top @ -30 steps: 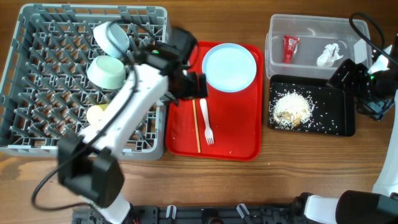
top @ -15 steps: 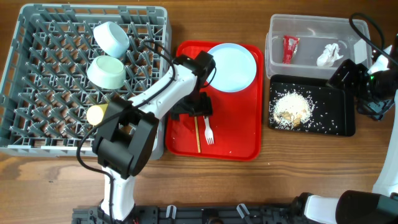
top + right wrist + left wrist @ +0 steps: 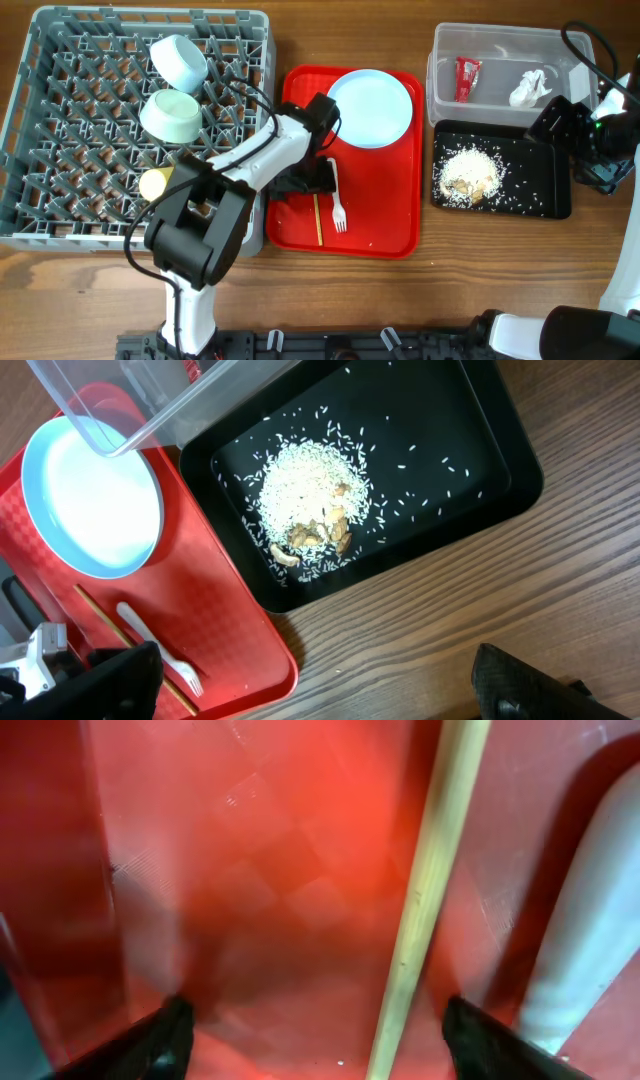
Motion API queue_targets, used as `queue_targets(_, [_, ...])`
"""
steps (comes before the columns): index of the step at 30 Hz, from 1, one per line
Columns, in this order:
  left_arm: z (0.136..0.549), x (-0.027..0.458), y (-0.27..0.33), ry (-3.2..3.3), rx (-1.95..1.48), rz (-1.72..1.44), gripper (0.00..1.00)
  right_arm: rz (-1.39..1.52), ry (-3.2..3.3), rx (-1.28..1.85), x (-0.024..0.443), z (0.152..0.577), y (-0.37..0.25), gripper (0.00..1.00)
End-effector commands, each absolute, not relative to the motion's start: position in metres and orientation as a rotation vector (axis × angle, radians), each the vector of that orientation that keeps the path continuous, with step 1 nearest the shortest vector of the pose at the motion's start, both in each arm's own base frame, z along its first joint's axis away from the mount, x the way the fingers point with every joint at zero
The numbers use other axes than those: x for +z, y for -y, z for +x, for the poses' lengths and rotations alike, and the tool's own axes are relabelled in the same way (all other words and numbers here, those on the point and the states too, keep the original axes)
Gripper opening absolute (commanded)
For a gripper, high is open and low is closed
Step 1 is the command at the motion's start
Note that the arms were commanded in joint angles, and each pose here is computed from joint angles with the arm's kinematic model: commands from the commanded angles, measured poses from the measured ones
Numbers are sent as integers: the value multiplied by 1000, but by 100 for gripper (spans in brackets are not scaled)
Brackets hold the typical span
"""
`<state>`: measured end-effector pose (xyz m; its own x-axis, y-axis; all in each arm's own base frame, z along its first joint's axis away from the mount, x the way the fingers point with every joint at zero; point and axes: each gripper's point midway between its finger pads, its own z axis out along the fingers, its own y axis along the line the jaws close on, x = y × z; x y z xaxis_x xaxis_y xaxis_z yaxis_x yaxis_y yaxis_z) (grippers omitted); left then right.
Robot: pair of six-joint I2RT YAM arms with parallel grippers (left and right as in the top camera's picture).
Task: Sort waste into correct bins and load items into the dishwasher rack
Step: 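Grasp the wooden chopsticks on the red tray with the left gripper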
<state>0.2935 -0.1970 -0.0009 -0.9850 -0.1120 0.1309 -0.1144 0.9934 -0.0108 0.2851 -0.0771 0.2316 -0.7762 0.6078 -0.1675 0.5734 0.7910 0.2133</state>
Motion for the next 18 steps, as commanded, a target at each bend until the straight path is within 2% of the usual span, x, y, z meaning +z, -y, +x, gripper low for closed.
queue_targets(1, [285,-20,190,2984,-33,168,56,880,-2727,231,242,285,76,100])
queue_targets(5, [287,-20,192,2993,-23,166,40,880,-2727,231,242,285,76,100])
queue_targets(6, [287,-20,192,2993,-23,165,27,880,-2727,231,242,285,76,100])
queue_targets(9, [288,-20,192,2996,-21,165,7,881,-2727,231,242,285,76,100])
queue_targets(10, [288,-20,192,2996,-21,165,4,881,-2727,231,242,285,76,99])
queue_targets(18, [295,-6,195,3019,3,160,4,880,-2728,231,242,285,76,100])
